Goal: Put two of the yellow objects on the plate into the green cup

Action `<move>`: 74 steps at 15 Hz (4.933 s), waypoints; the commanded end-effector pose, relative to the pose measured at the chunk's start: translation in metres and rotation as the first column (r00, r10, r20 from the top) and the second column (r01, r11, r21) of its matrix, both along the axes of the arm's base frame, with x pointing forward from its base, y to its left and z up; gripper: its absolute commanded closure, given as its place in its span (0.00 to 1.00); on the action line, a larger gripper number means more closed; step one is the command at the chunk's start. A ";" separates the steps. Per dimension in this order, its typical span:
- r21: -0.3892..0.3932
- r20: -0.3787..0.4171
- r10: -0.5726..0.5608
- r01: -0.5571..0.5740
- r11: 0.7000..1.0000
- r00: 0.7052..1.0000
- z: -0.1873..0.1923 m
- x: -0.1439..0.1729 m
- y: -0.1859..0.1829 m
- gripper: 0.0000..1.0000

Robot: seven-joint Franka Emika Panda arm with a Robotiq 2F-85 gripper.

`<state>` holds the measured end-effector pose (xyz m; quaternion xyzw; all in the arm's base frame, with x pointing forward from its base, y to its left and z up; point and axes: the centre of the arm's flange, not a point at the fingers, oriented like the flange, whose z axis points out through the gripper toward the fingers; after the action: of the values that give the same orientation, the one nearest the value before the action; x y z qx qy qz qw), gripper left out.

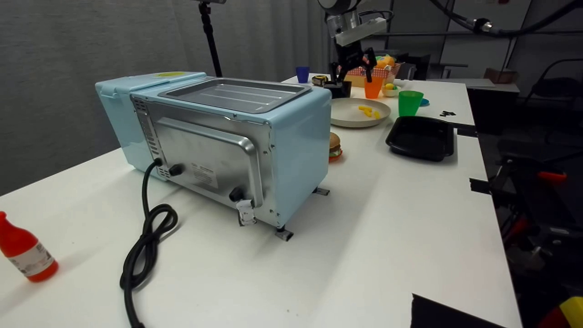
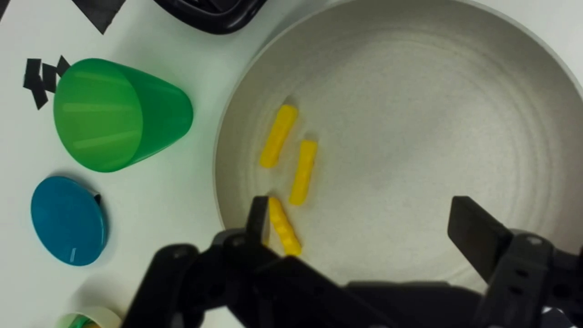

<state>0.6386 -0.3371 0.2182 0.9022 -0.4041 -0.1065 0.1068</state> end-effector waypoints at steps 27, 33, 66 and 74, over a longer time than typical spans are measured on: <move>0.074 0.068 -0.234 0.229 0.971 0.970 -0.078 -0.040 -0.030 0.00; 0.075 0.084 -0.251 0.245 0.967 0.964 -0.081 -0.053 -0.033 0.00; 0.095 0.230 -0.276 0.261 0.961 0.933 -0.087 -0.091 -0.046 0.58; 0.094 0.239 -0.270 0.255 0.962 0.933 -0.077 -0.091 -0.044 0.93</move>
<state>0.5571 -0.3867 0.1357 0.8453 -0.5327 -0.0298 0.0281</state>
